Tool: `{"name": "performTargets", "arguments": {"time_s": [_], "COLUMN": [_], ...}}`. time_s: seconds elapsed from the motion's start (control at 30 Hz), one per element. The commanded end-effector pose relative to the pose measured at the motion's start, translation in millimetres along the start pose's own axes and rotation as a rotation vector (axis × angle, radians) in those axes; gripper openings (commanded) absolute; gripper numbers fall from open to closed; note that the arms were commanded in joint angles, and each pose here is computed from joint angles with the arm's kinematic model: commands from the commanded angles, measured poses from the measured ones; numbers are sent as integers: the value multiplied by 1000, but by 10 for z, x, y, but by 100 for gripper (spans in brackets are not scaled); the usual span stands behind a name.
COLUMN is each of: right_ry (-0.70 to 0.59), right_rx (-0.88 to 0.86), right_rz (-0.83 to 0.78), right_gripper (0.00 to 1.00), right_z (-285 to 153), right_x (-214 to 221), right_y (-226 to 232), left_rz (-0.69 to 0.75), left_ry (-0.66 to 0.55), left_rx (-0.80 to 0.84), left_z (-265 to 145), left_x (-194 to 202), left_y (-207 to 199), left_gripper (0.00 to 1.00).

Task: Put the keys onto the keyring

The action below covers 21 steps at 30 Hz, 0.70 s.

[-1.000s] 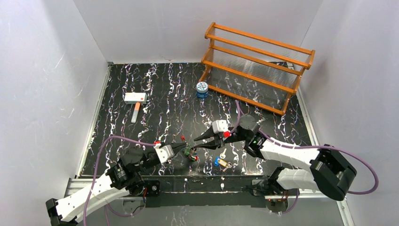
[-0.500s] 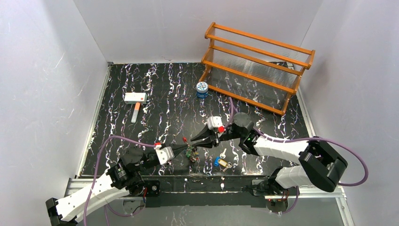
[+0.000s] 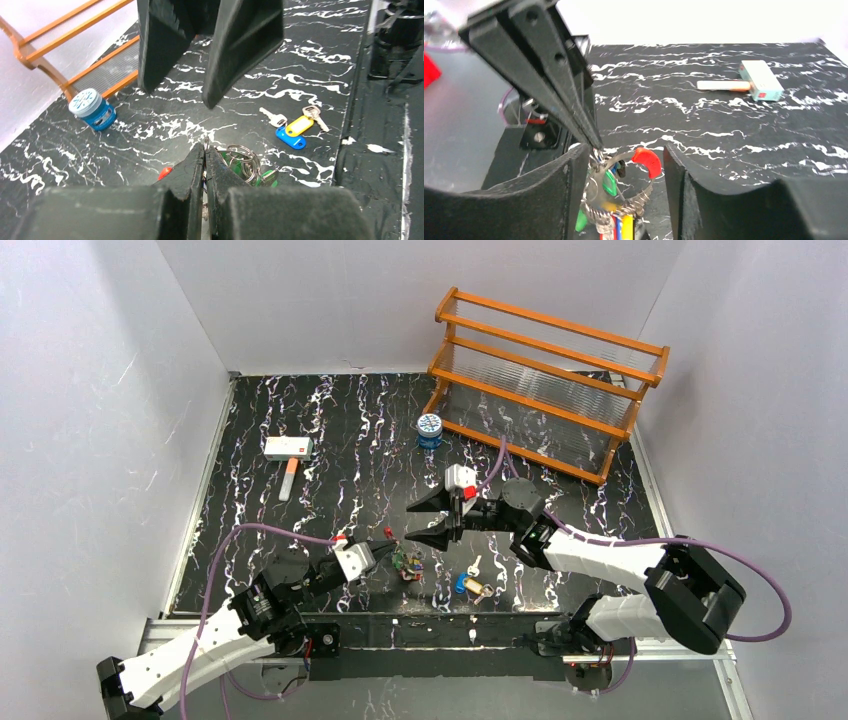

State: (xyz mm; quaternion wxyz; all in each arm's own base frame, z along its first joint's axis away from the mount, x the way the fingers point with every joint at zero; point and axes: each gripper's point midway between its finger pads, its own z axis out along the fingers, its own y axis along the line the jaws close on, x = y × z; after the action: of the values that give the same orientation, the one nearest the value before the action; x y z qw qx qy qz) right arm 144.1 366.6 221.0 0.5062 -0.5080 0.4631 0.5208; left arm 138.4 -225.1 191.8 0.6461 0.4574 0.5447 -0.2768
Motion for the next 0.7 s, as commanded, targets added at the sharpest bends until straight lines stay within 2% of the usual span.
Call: {"name": "performTargets", "arguments": {"time_s": [0.0, 0.1, 0.13, 0.2, 0.3, 0.5, 0.67], "right_ry": [-88, -95, -97, -110, -145, -108, -40], "right_rx": [219, 333, 353, 378, 441, 608, 605], "right_rz": [120, 247, 268, 293, 342, 523, 659], "right_gripper": [67, 76, 77, 86, 90, 90, 85], "right_z": [-64, -91, -97, -128, -198, -270, -205], "right_x": [-305, -336, -348, -381, -438, -262, -63], "right_y": [-312, -470, -494, -514, -572, -795, -773], "left_rz": [4, 20, 25, 48, 83, 85, 18], "left_ry": [-33, -10, -3, 36, 98, 163, 158], "left_rx": [-115, -183, -205, -247, -291, -333, -326], "left_z": [-2, -21, -32, -78, -170, -259, -113], "left_x": [-257, -272, -283, -292, -321, -229, -54], "left_y": [265, 406, 453, 552, 676, 743, 665], "left_gripper": [0, 0, 0, 0, 0, 0, 0]}}
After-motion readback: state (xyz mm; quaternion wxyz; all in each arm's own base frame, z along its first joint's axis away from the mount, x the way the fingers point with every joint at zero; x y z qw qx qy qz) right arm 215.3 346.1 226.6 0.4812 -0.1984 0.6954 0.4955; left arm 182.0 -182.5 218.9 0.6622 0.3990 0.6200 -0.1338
